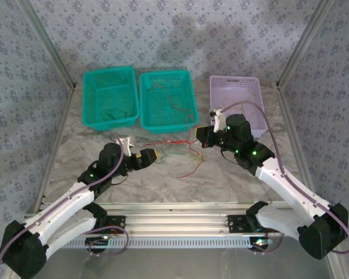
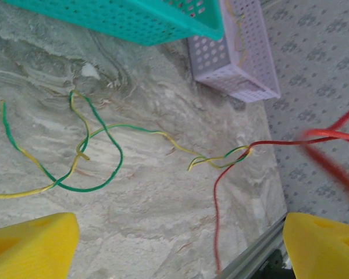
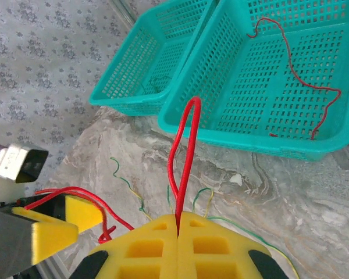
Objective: Untangle the cables
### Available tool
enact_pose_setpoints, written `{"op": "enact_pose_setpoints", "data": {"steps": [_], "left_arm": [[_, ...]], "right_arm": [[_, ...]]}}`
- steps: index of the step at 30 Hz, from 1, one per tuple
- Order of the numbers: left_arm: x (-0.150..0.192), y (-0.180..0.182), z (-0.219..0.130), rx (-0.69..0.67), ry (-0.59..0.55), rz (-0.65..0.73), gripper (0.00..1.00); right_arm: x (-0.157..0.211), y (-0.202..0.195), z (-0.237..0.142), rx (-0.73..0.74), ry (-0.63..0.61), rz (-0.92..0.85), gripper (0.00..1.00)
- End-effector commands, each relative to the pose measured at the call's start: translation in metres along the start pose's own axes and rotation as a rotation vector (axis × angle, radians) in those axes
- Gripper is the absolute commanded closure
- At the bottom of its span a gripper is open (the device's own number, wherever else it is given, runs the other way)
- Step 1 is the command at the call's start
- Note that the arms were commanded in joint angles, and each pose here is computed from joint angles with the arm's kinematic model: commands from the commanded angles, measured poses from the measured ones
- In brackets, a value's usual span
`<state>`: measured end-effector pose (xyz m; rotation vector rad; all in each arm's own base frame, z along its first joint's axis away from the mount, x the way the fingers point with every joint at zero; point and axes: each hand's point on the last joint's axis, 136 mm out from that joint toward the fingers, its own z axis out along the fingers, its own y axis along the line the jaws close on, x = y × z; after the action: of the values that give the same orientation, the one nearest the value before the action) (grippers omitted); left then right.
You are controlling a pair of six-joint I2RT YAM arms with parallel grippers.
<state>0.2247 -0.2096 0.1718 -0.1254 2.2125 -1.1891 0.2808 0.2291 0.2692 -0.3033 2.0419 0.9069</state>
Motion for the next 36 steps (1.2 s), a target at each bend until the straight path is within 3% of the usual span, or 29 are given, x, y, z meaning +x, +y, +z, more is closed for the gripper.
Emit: {"op": "enact_pose_setpoints", "data": {"steps": [1,11,16,30,36], "left_arm": [[-0.013,-0.022,-0.008,0.091,-0.061,-0.007,0.09],[-0.017,-0.029,-0.010,0.134,-0.087,-0.039,0.06],[-0.022,-0.036,-0.010,0.149,-0.099,-0.040,0.12],[-0.025,-0.035,-0.008,0.136,-0.106,-0.044,0.48],[-0.031,-0.032,-0.015,0.105,-0.146,-0.033,0.47]], "right_arm": [[-0.008,-0.002,-0.001,0.010,-0.041,0.025,1.00],[-0.006,-0.002,0.010,-0.020,-0.020,0.080,1.00],[0.000,0.003,0.017,-0.047,0.004,0.079,1.00],[0.007,0.015,0.026,-0.086,0.031,0.067,1.00],[0.014,0.026,0.029,-0.128,0.056,0.050,1.00]]}}
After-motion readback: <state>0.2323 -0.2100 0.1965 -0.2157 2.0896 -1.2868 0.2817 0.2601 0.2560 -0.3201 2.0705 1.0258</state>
